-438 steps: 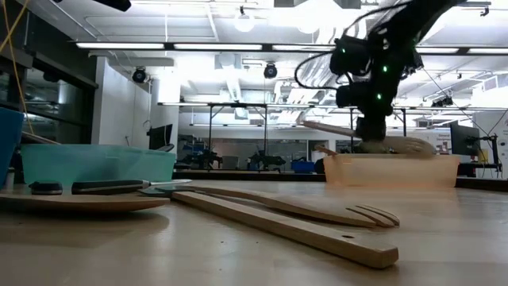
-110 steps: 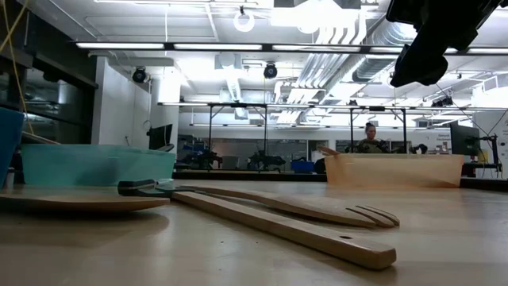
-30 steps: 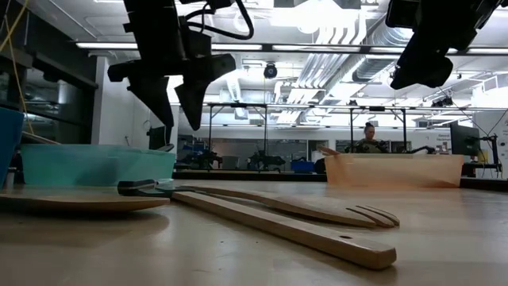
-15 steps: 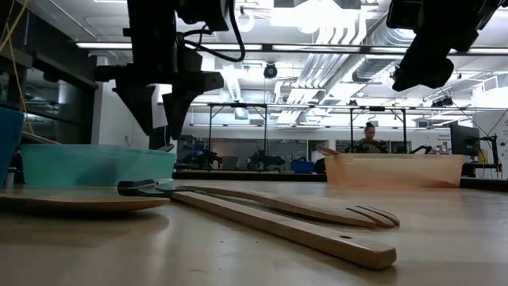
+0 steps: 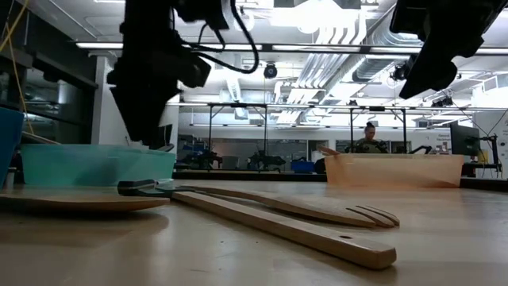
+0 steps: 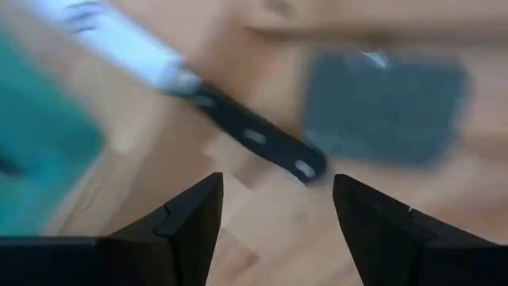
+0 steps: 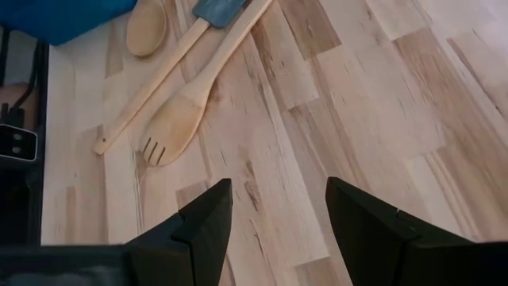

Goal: Pick & Place Kitchen Items
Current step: Put the brown wooden serving spoon into the orange bin

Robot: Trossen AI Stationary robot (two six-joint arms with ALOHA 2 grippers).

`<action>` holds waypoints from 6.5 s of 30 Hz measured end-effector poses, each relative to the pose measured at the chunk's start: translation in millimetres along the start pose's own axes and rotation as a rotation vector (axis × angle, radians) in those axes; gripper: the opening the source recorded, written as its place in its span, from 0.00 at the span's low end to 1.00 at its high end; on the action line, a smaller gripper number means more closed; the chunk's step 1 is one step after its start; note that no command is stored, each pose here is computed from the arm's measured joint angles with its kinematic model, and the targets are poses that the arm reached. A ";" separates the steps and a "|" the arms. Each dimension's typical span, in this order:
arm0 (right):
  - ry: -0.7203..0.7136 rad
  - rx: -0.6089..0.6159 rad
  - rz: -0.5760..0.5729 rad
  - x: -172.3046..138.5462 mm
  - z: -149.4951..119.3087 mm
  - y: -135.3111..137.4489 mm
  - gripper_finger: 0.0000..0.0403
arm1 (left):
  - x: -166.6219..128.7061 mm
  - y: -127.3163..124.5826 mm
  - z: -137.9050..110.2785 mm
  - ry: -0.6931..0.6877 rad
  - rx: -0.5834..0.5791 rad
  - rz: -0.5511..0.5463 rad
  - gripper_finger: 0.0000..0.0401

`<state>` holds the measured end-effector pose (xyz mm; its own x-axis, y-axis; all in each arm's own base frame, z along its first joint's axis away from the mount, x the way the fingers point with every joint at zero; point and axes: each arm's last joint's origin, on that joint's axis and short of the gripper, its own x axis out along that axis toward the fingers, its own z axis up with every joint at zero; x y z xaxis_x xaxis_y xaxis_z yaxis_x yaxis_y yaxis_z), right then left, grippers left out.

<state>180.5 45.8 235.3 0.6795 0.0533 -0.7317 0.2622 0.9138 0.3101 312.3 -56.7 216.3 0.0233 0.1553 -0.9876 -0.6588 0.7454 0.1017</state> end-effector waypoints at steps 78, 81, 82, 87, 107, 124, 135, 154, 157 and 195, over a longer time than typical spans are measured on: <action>-0.002 -0.015 -0.002 0.1 0.1 0.0 0.49 | 46.6 -99.9 -76.8 -0.029 0.858 -0.203 0.64; -0.002 -0.015 -0.002 0.1 0.1 0.0 0.49 | 47.0 -100.0 -76.8 -0.030 0.858 -0.202 0.63; -0.001 -0.015 -0.002 0.1 0.0 0.0 0.49 | 47.0 -99.9 -76.9 -0.030 0.858 -0.202 0.63; -0.002 -0.015 -0.002 0.1 0.1 0.0 0.49 | 43.9 -101.3 -76.0 -0.030 0.859 -0.201 0.63; -0.001 -0.007 -0.002 0.1 0.1 0.0 0.49 | 1.9 -108.5 -65.9 -0.027 0.860 -0.168 0.63; -0.066 -0.112 0.038 6.4 6.5 7.9 0.49 | -78.5 -108.5 -43.7 -0.303 0.892 -0.007 0.63; -0.130 -0.316 -0.132 31.0 -2.4 26.5 0.49 | -92.1 -94.4 -0.4 -0.444 0.846 0.028 0.63; -0.430 -0.271 -0.018 75.8 -38.2 11.0 0.49 | -124.4 -59.0 80.1 -0.749 0.788 -0.211 0.63; -0.531 -0.233 0.041 73.3 -40.4 8.3 0.49 | -131.3 -59.8 90.2 -0.840 0.784 -0.277 0.63; -0.894 -0.379 0.057 52.6 3.4 7.8 0.77 | -168.7 -70.2 109.0 -1.279 0.830 -0.478 0.65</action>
<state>220.6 54.3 201.3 0.9950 -0.0813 0.0580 0.0814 0.9967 0.0004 436.6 -64.5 388.8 0.9658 -0.0876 -0.2441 0.1571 0.9464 0.2823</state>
